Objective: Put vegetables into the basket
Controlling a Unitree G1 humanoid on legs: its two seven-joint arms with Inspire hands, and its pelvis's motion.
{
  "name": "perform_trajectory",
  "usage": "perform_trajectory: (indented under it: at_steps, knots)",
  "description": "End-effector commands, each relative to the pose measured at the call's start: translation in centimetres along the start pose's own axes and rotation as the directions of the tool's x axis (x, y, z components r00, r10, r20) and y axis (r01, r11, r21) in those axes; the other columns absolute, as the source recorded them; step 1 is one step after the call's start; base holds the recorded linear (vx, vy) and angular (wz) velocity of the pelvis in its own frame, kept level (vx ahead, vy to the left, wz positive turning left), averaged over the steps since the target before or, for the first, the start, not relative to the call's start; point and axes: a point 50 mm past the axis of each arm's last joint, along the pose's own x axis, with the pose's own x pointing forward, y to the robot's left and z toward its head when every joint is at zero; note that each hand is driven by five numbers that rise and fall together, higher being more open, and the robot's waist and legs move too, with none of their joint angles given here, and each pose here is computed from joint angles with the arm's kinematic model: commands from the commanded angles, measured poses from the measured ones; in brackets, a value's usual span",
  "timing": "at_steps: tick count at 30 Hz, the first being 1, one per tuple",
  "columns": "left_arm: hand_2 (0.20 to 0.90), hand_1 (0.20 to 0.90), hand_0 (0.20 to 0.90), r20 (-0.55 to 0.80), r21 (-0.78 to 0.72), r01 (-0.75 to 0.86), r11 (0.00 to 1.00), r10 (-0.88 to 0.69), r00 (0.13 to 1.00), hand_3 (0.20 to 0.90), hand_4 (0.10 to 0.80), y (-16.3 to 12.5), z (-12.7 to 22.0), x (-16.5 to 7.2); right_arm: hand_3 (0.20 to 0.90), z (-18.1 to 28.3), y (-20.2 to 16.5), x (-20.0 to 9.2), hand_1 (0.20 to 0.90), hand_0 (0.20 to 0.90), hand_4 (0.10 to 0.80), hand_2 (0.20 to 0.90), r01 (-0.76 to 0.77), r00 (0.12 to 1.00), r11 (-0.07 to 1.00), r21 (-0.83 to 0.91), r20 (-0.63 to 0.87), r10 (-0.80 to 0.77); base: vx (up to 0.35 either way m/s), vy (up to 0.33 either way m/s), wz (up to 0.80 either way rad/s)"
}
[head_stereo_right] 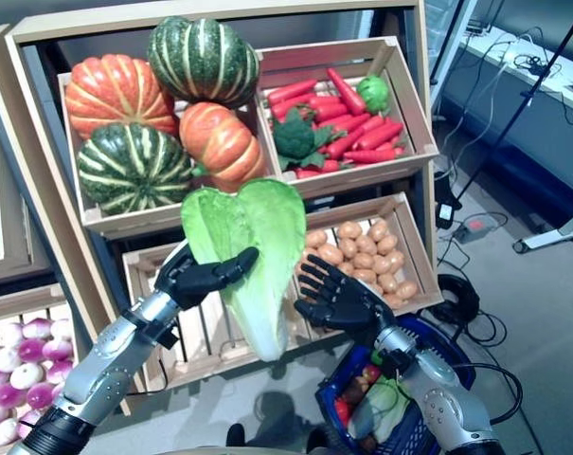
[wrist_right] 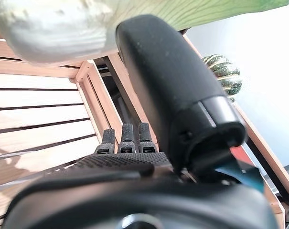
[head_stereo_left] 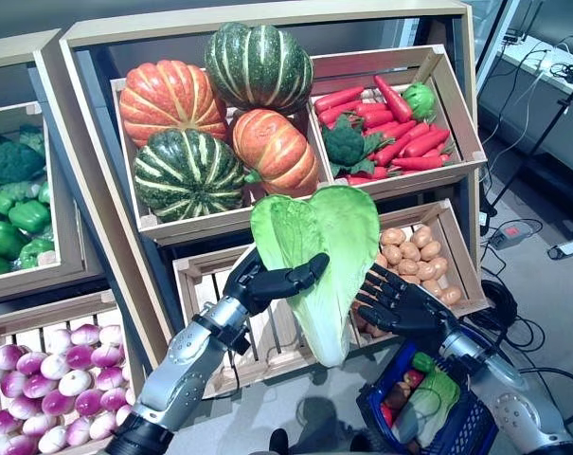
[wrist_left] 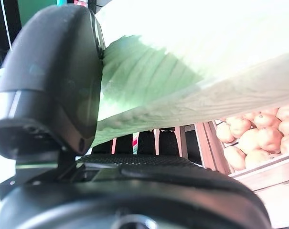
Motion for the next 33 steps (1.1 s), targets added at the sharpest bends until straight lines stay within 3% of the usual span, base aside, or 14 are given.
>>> perform_trajectory:
  at_steps: [1, 9, 16, 33]
  knots:
    - [0.300, 0.300, 0.300, 0.250, 0.073, 0.042, 0.996, -0.059, 0.966, 0.300, 0.400, -0.5, 5.1, 1.5, 0.900, 4.4, 2.7, 1.0, 0.900, 0.900, 0.800, 0.900, -0.205, 0.961, 0.978, -0.037, 0.184, 0.209, 0.000, 0.000, 0.00]
    - [0.300, 0.300, 0.300, 0.263, 0.042, 0.156, 0.987, -0.162, 0.951, 0.300, 0.400, -1.7, 5.1, 1.9, 0.900, 2.0, 4.5, 1.6, 0.900, 0.900, 0.800, 0.900, -0.381, 0.924, 0.923, 0.048, 0.005, 0.381, 0.000, 0.000, 0.00]
    - [0.300, 0.300, 0.300, 0.270, 0.039, 0.249, 0.968, -0.250, 0.930, 0.300, 0.400, -2.8, 5.0, 2.3, 0.900, 0.0, 6.0, 2.0, 0.900, 0.900, 0.800, 0.900, -0.523, 0.834, 0.837, 0.163, -0.106, 0.542, 0.000, 0.000, 0.00]
    - [0.300, 0.300, 0.300, 0.278, -0.031, 0.460, 0.887, -0.435, 0.857, 0.300, 0.400, -5.4, 4.6, 2.6, 0.900, -2.5, 7.7, 2.8, 0.900, 0.900, 0.800, 0.900, -0.576, 0.751, 0.781, 0.241, -0.222, 0.622, -0.001, 0.000, 0.00]
